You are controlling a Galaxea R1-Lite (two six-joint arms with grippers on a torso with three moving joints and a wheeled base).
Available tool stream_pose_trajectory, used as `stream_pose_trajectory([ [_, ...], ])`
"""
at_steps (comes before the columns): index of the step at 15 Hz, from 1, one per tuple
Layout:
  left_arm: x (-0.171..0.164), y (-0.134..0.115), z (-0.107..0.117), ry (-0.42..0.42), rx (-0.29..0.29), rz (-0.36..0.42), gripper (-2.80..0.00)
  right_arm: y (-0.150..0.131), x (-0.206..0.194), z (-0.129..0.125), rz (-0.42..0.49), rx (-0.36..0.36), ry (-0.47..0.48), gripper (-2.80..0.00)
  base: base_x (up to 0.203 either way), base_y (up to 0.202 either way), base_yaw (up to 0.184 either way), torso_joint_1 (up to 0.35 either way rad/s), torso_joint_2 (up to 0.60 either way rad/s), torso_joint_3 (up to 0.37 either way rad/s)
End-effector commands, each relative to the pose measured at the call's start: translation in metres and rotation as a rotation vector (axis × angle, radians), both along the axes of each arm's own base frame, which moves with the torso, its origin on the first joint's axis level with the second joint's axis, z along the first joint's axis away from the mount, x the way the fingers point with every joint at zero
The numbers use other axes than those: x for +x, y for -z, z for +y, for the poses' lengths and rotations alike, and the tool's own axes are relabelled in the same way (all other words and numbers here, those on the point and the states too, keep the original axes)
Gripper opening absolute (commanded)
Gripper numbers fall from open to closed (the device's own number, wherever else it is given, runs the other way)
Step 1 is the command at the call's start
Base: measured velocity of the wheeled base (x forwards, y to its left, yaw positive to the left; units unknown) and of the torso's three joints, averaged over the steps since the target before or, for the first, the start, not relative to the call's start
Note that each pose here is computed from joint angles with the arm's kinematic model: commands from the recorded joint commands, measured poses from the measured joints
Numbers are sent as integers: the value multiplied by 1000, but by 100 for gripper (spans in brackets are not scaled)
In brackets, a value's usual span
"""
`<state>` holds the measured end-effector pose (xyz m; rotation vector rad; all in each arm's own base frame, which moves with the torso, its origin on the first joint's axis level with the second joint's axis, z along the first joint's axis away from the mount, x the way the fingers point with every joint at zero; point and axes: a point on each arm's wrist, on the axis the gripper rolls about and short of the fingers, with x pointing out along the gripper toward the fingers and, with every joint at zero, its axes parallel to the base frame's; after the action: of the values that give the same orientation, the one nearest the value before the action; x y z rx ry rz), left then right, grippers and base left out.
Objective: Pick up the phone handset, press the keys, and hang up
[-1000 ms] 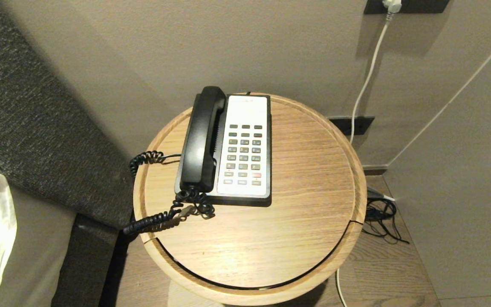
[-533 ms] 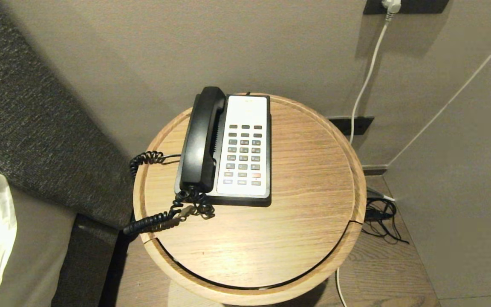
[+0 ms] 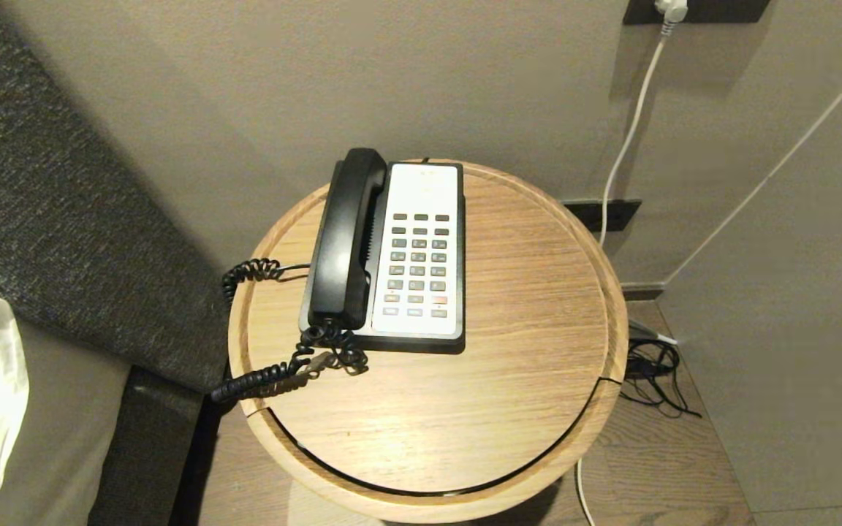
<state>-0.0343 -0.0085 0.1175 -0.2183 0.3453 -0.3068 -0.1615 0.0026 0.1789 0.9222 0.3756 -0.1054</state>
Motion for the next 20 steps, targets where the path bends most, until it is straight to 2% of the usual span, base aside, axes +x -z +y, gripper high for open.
stream_pose_trajectory([
  [1,-1,13,0,10,26,-19,-280,4,6,0,36,2,0,-280,0,0,0,0,0,0],
  [2,0,19,1,11,74,-71,-280,5,9,0,39,-2,-2,-280,0,0,0,0,0,0],
  [3,2,19,2,-24,133,-116,-280,5,13,0,30,-5,-3,-280,0,0,0,0,0,0],
  [4,5,21,4,-95,184,-150,-280,5,18,0,15,-10,-3,-280,0,0,0,0,0,0],
  [6,10,26,6,-219,230,-192,-280,4,28,0,-33,-46,-16,-280,0,0,0,0,0,0],
  [7,9,28,8,-273,245,-210,-280,4,36,0,-57,-91,-31,-280,0,0,0,0,0,0],
  [10,5,38,8,-317,246,-256,-280,9,56,0,-120,-241,-77,-280,0,0,0,0,0,0],
  [14,6,39,8,-317,243,-256,-280,28,87,-1,-147,-411,-121,-280,0,0,0,0,0,0],
  [16,6,39,8,-318,236,-255,-280,49,107,-2,-135,-516,-115,-280,0,0,0,0,0,0],
  [20,6,40,8,-312,250,-250,-280,94,140,-3,-204,-678,-107,-280,0,0,0,0,0,0],
])
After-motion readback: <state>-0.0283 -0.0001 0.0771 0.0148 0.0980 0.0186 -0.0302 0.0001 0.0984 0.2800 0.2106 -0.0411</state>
